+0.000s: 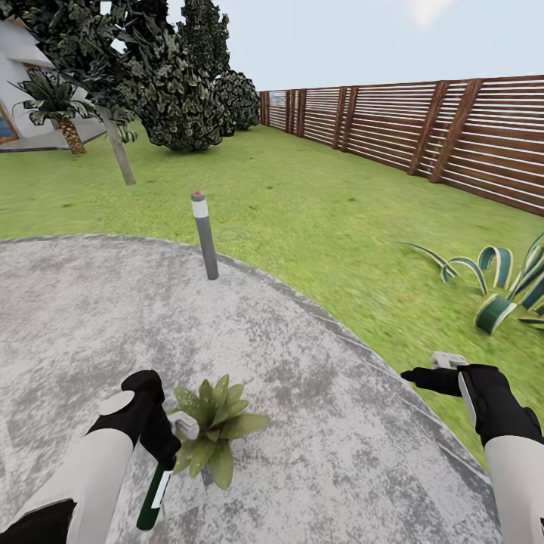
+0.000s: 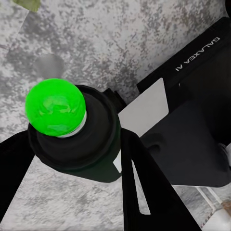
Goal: Pick up the pesticide atomizer in the garden and spray insectifuge to fully cover both potted plants in the garden.
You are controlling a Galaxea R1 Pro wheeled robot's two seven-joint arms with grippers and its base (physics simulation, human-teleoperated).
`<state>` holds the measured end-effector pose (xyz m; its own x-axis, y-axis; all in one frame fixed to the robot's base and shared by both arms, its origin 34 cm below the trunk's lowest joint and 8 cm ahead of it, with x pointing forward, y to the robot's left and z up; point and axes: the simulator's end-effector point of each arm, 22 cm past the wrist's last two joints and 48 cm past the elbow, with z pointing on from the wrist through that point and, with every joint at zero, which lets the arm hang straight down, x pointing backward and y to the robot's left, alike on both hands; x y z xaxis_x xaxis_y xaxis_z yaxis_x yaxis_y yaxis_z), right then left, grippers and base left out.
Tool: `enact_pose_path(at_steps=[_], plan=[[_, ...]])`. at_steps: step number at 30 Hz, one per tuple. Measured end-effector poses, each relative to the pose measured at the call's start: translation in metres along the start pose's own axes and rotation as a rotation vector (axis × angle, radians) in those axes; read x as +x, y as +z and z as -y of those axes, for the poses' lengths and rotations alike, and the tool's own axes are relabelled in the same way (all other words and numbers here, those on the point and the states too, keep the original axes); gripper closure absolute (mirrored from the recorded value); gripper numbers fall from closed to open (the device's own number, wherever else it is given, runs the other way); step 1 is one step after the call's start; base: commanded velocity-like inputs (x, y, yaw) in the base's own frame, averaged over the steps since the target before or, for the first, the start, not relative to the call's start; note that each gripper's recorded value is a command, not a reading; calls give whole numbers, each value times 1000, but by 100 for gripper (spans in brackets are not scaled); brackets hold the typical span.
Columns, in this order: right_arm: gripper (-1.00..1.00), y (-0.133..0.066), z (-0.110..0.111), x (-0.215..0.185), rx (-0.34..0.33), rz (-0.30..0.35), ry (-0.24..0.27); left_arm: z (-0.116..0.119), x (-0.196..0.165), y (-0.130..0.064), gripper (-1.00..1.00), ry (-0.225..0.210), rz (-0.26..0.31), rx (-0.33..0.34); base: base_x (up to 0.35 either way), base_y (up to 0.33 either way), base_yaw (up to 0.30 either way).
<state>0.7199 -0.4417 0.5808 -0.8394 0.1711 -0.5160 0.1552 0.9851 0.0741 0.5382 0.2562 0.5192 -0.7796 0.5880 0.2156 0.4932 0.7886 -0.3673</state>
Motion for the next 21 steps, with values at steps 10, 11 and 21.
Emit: enact_pose_path(at_steps=[10,11,21], plan=[[-100,-2,-1,-2,-3,5,0,-2,-5,-8,100,2,15,-14,9,0,-135],[-100,-2,-1,-2,-2,5,0,-2,-6,-9,100,4,16,-15,0,0,-19],[-100,-2,-2,-2,-4,5,-1,8,5,8,100,12,-28,23,0,0,-2]])
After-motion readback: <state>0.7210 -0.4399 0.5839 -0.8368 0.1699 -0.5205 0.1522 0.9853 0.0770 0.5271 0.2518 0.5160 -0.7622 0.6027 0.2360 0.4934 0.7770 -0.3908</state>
